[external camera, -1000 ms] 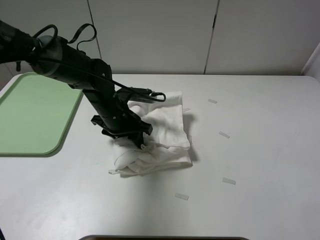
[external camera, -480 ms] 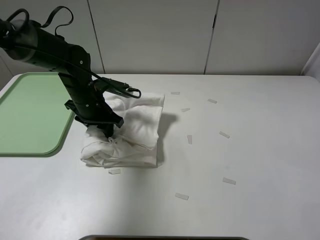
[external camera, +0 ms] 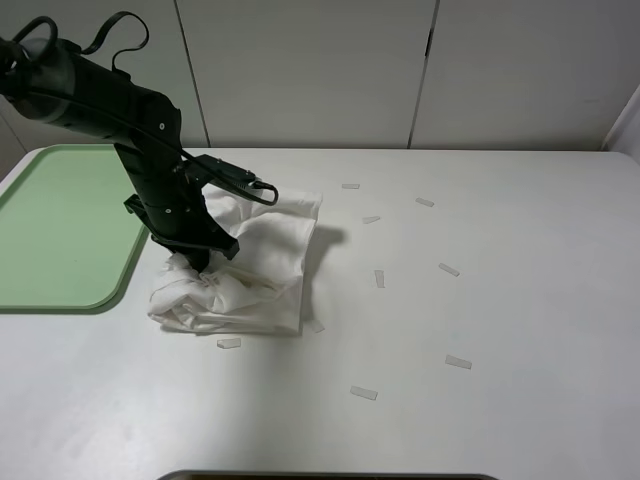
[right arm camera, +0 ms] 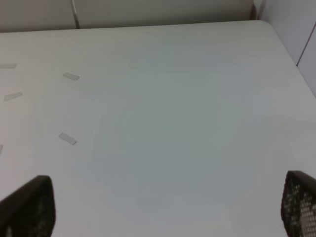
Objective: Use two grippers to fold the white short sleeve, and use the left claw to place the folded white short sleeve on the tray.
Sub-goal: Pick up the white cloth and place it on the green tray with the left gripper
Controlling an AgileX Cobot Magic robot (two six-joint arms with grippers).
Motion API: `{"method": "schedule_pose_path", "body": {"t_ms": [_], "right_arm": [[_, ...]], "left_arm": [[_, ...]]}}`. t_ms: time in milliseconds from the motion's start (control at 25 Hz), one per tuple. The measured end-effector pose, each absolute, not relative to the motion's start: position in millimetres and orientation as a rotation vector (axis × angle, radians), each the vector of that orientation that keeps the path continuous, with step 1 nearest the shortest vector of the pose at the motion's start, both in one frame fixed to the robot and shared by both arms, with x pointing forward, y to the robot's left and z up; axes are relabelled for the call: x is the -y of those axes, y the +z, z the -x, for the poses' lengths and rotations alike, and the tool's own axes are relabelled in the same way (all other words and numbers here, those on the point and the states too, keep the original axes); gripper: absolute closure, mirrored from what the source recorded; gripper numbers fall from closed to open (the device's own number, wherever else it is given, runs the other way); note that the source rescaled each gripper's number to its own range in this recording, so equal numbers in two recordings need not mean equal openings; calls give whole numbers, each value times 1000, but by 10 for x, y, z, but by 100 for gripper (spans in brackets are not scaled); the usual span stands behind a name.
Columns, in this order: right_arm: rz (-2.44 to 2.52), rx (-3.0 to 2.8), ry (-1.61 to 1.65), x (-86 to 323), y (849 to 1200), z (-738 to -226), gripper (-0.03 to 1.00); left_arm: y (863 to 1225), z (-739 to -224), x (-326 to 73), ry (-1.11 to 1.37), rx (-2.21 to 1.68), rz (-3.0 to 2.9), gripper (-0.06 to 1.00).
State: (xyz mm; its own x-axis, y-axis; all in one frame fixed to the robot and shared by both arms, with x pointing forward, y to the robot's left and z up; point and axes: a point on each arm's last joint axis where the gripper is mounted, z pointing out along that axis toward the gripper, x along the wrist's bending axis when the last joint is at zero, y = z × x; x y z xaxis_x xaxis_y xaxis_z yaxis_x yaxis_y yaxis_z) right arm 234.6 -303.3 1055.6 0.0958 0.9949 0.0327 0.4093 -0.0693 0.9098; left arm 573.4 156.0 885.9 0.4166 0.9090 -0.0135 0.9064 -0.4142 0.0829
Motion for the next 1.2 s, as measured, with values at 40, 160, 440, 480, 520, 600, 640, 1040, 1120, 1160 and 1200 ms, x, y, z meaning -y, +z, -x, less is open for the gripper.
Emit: {"method": "schedule_pose_path", "body": {"t_ms": [40,160,440,480,520,600,640,1040,1120,1160,1200], "right_arm": [[-1596,-1419,950,3033,10556,-2346,-3],[-1596,-1419,950,3033,10556,-2346,-3],[-1596,-1419,950,3033,10556,-2346,-3],[-1596,-1419,950,3033,10556,-2346,-3],[-1596,-1419,950,3033,10556,-2346,-3],[-1596,-1419,950,3033,10556,-2346,-3],[-1596,-1419,950,3033,10556,-2346,-3],[-1596,-1419,950,3033,10556,-2346,-3],[-1596,-1419,950,3033,10556,-2346,-3],[-1596,-1419,950,3033,10556,-2346,-3],[-1596,-1419,950,3033,10556,-2346,-3]], "left_arm": [[8859,-5732,-1568,55,-1651,-2591,75],[8878,-5727,-1620,83,-1619,-2690,76],[9036,-5836,-1715,156,-1595,-2814,76],[9036,-5836,-1715,156,-1595,-2814,76],[9060,-5865,-1738,167,-1602,-2811,76],[9114,-5941,-1812,188,-1630,-2787,76],[9144,-6008,-1927,199,-1675,-2750,76],[9151,-6145,-2592,186,-1918,-2604,76],[9155,-6176,-2943,196,-1994,-2555,76],[9159,-6182,-3034,207,-2011,-2548,76],[9163,-6189,-3124,225,-2027,-2541,76]]}}
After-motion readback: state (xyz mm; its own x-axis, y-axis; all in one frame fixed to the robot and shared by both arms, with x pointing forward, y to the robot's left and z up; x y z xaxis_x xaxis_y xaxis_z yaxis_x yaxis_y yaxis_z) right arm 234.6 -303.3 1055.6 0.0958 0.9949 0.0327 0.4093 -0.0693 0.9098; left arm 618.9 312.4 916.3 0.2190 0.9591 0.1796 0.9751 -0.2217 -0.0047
